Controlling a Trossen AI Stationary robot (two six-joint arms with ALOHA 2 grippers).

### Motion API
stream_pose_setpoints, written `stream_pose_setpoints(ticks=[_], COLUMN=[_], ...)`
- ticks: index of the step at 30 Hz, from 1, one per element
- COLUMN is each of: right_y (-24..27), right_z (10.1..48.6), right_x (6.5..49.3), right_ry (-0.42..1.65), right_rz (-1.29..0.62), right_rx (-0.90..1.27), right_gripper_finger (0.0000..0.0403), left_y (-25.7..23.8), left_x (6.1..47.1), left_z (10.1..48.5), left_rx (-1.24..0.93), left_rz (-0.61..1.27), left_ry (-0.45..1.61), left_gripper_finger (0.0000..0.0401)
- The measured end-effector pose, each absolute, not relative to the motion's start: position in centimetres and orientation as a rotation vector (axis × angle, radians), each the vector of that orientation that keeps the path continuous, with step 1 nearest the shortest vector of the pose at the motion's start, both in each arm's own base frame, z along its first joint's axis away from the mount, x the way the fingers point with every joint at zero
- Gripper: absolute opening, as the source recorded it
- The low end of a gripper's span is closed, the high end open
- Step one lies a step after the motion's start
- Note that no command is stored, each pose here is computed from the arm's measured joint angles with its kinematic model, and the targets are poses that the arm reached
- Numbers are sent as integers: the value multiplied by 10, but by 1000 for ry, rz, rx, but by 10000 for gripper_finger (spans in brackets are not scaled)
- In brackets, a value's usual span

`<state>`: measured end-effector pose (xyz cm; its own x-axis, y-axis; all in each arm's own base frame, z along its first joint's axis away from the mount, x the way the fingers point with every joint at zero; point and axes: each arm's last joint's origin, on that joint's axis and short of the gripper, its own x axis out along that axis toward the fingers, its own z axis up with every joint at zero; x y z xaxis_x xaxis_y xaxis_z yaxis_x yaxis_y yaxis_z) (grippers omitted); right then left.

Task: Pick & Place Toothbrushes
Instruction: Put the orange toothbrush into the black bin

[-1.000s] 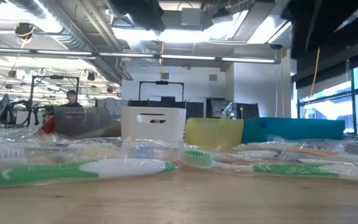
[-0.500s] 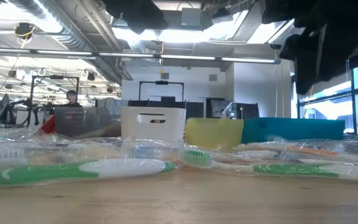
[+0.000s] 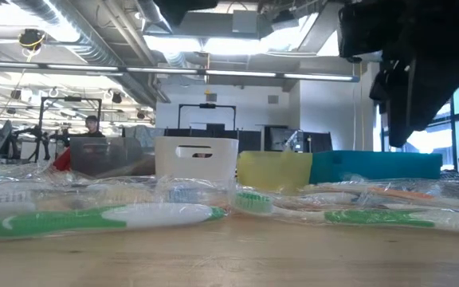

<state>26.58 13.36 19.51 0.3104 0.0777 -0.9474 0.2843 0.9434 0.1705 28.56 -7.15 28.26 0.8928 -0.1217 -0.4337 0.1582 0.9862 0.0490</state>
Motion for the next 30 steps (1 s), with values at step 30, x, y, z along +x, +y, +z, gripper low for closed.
stream_pose_setpoints(ticks=[30], right_y=[139], right_z=[145], right_x=[285], right_ry=[1361], right_rz=[-318], right_rx=[532], right_gripper_finger=[244], left_y=[-116], left_x=[271], left_z=[284], left_rx=[82], left_rz=[-160], left_ry=[417], left_gripper_finger=[129])
